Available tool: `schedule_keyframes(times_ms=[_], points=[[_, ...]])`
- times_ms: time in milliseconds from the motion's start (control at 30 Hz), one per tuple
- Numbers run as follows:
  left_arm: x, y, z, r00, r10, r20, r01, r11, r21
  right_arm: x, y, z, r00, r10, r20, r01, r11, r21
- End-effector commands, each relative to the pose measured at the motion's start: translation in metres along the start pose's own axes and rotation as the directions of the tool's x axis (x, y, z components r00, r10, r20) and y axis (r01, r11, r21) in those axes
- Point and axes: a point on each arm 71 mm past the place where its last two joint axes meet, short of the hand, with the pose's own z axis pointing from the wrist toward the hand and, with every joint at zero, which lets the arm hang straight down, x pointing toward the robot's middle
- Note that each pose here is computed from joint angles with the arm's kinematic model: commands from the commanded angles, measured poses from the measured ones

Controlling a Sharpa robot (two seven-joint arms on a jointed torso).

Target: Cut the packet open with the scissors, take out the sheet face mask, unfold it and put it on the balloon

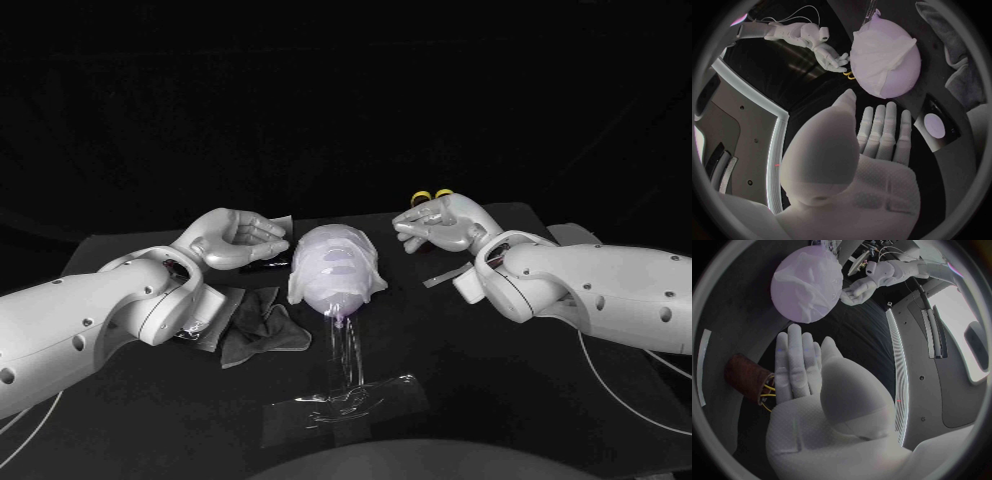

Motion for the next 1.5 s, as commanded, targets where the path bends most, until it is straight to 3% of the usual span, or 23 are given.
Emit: schedule_keyframes(times_ms=[33, 367, 800, 1200, 1500], points=[[0.0043, -0.0163, 0.0048, 0.993, 0.102, 0.056, -0.111, 0.974, 0.196, 0.006, -0.005, 0.001, 0.998, -0.048, -0.049, 0.052, 0.996, 0.079], [0.0299, -0.0187, 0.0182, 0.975, 0.222, 0.015, -0.22, 0.953, 0.209, 0.017, -0.005, 0.007, 0.997, -0.063, -0.049, 0.068, 0.989, 0.13], [0.0505, -0.0205, 0.0273, 0.951, 0.308, -0.031, -0.298, 0.936, 0.186, 0.029, -0.004, 0.015, 0.995, -0.068, -0.07, 0.078, 0.984, 0.162], [0.0611, -0.0206, 0.0322, 0.942, 0.331, -0.06, -0.317, 0.933, 0.17, 0.033, -0.004, 0.02, 0.993, -0.092, -0.071, 0.103, 0.98, 0.173], [0.0659, -0.0167, 0.0338, 0.933, 0.348, -0.089, -0.334, 0.931, 0.148, 0.039, -0.002, 0.023, 0.99, -0.099, -0.098, 0.114, 0.979, 0.168]])
